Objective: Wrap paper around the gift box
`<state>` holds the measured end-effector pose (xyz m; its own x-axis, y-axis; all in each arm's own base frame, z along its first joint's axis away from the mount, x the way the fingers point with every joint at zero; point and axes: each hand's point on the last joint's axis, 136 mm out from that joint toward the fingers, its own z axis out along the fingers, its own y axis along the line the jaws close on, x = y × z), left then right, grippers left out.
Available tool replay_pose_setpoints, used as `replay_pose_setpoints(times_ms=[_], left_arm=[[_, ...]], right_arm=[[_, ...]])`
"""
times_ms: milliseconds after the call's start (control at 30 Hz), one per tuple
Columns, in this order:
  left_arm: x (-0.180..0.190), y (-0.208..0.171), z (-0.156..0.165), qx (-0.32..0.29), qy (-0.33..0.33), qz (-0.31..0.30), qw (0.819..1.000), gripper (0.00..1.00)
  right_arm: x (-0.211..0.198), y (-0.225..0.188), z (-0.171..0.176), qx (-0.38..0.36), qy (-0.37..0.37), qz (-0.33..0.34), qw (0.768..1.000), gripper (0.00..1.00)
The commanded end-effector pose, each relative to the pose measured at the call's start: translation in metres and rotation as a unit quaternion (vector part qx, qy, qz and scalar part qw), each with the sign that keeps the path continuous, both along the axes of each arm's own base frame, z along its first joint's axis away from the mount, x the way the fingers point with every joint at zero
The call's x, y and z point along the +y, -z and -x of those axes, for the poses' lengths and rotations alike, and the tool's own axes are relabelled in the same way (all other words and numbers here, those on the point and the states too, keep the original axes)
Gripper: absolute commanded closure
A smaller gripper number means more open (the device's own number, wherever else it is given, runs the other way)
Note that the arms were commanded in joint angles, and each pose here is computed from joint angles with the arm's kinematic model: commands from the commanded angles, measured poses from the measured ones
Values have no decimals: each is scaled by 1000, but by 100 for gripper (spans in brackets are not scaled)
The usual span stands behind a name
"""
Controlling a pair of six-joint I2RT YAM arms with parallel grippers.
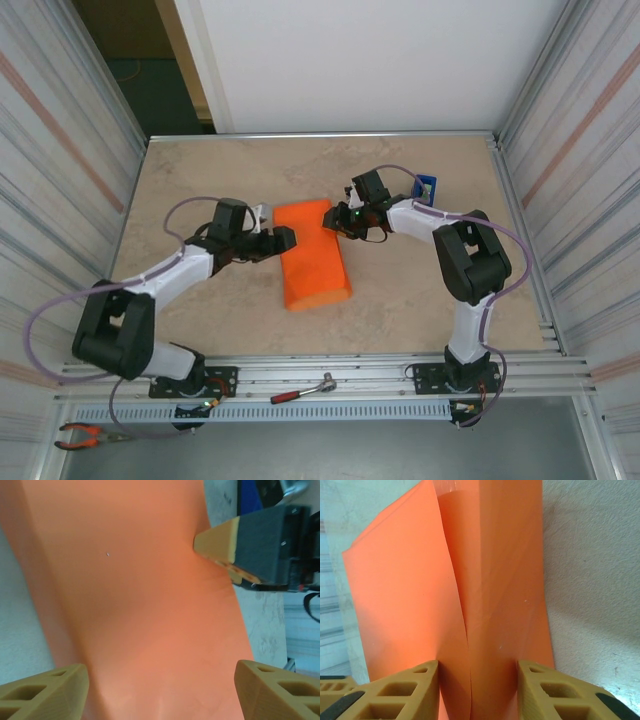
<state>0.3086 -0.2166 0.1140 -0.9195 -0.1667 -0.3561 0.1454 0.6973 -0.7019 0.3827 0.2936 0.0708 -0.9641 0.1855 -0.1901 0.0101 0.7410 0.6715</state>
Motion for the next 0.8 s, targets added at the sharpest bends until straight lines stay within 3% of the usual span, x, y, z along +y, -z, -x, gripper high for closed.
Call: replay_pose_setpoints(times_ms=[0,300,533,767], left_arm=[[-20,-19,-10,-28,47,40,998,22],[-17,4,-22,8,70,-28,997,22],[19,-5,-40,-11,38,-79,996,20],[-2,-2,-33,-5,82,-57,995,18]], right_arm=[[-15,36,27,59,22,53,997,62],[-14,39,32,63,36,59,996,64],[-15,39,32,63,42,57,995,64],[-14,39,32,66,45,55,995,64]])
